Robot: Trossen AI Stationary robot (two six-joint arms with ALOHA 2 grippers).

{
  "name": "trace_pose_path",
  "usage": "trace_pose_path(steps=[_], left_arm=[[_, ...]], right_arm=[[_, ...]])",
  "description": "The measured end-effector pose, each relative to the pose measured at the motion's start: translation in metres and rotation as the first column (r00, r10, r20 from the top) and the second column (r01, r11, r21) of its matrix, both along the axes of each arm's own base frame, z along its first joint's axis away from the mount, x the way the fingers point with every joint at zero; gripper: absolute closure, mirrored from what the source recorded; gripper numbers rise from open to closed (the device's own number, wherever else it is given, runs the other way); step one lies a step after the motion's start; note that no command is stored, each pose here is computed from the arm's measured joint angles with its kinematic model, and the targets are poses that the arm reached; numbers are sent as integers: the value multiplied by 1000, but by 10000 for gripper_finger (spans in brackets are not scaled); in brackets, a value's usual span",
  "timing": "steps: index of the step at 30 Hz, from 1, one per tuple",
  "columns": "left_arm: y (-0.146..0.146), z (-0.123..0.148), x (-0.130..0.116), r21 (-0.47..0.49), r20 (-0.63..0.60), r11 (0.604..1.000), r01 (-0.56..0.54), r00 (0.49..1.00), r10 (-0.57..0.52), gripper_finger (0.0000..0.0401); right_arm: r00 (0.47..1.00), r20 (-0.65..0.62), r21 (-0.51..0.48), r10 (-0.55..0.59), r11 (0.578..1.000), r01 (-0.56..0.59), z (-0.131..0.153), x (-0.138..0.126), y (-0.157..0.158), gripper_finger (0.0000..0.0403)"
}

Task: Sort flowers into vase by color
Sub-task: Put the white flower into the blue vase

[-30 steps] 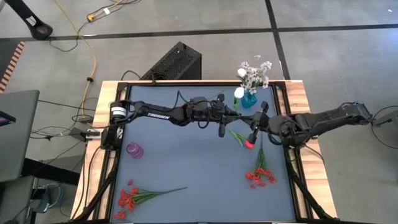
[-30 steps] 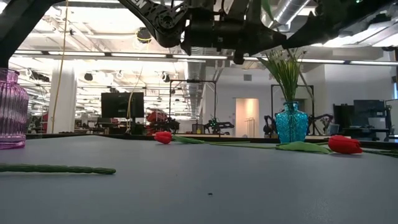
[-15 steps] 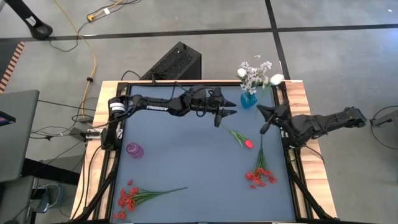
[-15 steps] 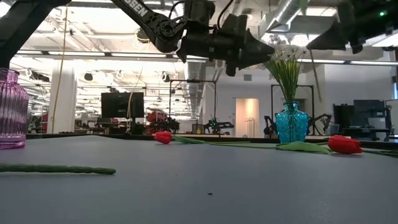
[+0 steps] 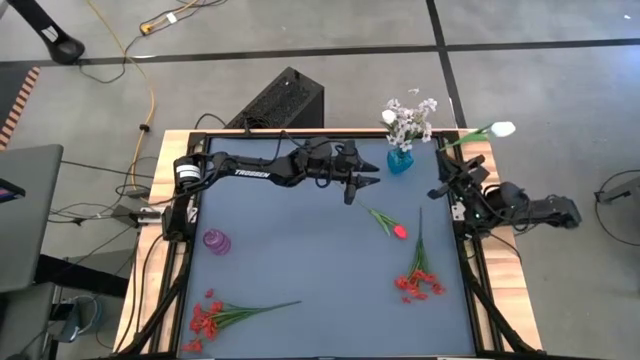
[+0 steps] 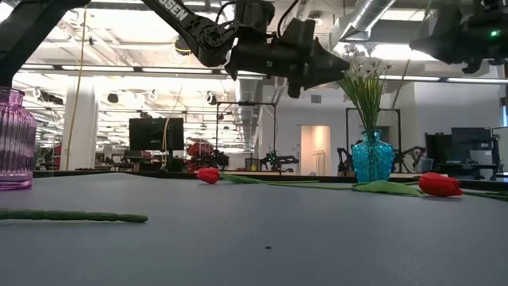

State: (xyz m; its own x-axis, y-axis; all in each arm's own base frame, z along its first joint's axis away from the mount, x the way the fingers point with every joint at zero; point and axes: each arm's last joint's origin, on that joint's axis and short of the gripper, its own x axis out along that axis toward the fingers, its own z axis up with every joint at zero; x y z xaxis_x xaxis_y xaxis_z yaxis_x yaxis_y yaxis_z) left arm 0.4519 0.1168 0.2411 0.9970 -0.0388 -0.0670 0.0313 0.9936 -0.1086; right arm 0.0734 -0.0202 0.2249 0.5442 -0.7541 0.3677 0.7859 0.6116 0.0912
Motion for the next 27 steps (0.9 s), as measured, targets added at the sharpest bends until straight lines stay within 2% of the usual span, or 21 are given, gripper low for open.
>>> trace_pose_path(steps=[3,7,12,19,24,27], left_arm=[[0,0,0,-1,-1,1000,-1,1000,1,252],[-1,0,0,-10,-2,1000,0,1000,0,252],[-2,0,0,-12,-2,1000,3,1000,-3,252],[-2,0,1,-14,-3,1000,1,1000,-1,252],[-2,0,1,-14,-3,1000,-6,1000,5,252],[-2,-1,1,-12,-5,1000,-5,1000,5,252]], right_arm=[[1000,29,-5,-5,1000,5,-5,1,-5,387],[996,50,4,-77,997,77,-9,0,-14,387],[995,87,-12,-54,998,56,-10,-1,-22,387],[996,63,36,-61,998,58,-17,2,-35,387],[993,49,43,-106,994,103,-18,2,-44,387],[994,49,42,-95,995,93,-18,3,-47,387]])
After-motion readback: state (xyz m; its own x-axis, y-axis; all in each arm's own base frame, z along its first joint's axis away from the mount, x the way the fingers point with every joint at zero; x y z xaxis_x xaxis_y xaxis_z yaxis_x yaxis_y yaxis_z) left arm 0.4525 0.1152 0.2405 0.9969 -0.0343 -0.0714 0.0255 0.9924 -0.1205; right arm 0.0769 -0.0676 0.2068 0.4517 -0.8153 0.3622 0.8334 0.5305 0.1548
